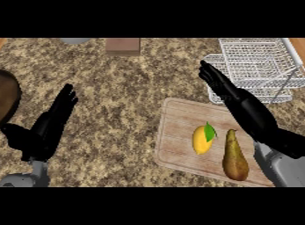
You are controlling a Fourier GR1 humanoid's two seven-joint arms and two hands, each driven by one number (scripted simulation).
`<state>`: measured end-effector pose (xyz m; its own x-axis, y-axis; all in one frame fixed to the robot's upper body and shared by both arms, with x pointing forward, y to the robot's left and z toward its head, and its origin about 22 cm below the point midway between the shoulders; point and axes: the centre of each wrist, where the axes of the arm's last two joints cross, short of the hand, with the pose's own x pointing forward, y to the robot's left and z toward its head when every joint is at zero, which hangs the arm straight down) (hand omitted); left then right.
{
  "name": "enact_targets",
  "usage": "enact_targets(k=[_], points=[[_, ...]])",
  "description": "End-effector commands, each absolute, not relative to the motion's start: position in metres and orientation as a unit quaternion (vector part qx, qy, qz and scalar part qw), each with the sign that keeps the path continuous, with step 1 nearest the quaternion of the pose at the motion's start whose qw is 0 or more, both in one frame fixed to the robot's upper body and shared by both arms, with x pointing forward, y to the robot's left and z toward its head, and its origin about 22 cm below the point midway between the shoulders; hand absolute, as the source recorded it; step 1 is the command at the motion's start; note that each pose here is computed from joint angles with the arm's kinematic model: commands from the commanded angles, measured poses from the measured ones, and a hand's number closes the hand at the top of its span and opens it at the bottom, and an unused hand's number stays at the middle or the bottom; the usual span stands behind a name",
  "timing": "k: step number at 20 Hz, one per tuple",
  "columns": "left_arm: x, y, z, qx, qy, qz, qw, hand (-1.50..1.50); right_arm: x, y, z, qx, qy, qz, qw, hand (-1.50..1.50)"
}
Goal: Pick the pear from the cutting board and place it in the tiered basket
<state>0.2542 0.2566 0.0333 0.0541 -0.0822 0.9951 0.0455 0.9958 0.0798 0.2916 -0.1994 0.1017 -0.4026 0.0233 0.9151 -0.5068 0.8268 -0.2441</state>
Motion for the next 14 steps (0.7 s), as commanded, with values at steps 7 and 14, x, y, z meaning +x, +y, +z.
enact_targets(k=[7,14], points=[[0.259,0.251,0.039,0.075,-0.722,-0.024,0.687,0.0,0.298,-0.271,0.103,0.185,-0.863,-0.153,0.445,1.5],[0.259,0.21,0.02,0.09,-0.73,-0.044,0.676,0.0,0.254,-0.373,0.056,0.304,-0.75,0.03,0.587,-1.5]])
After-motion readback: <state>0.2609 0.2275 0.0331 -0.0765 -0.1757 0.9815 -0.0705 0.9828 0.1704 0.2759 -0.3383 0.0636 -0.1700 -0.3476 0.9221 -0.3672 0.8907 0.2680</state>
